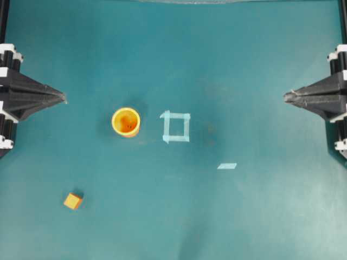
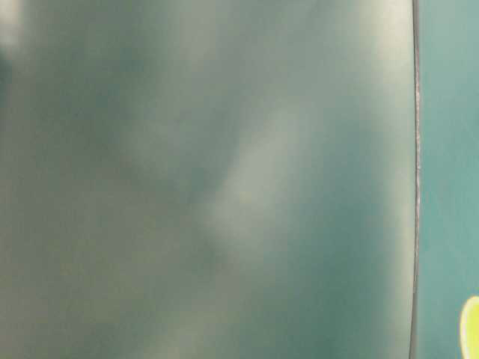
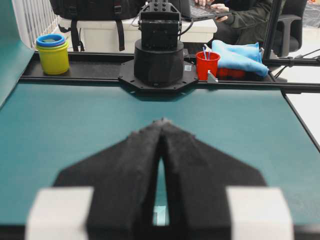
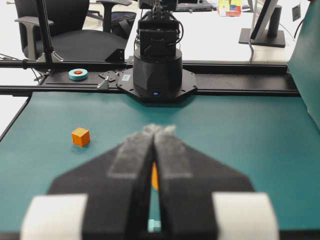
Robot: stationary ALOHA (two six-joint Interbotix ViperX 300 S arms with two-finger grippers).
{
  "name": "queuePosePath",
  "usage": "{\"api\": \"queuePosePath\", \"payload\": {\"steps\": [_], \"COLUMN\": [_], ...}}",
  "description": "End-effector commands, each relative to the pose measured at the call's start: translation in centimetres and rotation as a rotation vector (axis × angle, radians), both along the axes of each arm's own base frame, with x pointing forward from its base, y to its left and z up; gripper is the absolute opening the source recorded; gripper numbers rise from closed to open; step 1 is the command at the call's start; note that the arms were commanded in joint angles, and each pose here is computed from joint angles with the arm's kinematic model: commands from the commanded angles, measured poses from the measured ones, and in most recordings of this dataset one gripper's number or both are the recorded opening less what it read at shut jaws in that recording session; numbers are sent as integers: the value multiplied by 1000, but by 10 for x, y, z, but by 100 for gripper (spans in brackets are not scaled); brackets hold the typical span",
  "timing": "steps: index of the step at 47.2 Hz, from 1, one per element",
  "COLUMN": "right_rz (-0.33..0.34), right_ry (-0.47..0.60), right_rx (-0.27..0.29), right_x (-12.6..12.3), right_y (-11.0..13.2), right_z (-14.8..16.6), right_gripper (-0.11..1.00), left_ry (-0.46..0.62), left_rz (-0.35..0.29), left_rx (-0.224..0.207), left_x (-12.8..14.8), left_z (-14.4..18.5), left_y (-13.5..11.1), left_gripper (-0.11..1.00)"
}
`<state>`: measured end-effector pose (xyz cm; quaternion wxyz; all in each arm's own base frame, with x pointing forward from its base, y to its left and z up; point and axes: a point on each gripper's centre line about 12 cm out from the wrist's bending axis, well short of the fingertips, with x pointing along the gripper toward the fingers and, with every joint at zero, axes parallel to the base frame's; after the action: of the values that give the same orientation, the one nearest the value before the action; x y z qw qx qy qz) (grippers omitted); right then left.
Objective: Move the block toward the cup with right arm.
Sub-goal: 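Swing the right gripper left over the table toward the orange cube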
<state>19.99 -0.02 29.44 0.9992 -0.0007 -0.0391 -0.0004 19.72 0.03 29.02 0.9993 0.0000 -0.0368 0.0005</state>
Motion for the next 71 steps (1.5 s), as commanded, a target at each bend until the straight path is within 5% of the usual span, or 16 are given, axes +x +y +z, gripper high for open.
{"api": "queuePosePath", "payload": {"steps": [1,12,27,37,52,71], "right_rz": [-4,-4,7,17,60,101], "right_ry": [-20,140,269,329,418,569], "right_rx": [9,16,19,82,101,169], "right_x": [3,51,155,217,284,316], "right_y": [-1,-1,3,10,37,77], "right_z": [9,18,13,7,-1,-39], "right_gripper": [0,0,0,3,36,59], "left_ry": [-34,-38,-9,5,3,-1], "left_rz": [15,19,18,18,18,18], "left_rx": [9,19,18,18,17,15], "left_x": [5,6,10,12,10,9], "left_z": [18,21,16,13,14,16], "left_y": [3,4,4,4,4,4], "left_gripper": [-1,1,1,1,1,1]}}
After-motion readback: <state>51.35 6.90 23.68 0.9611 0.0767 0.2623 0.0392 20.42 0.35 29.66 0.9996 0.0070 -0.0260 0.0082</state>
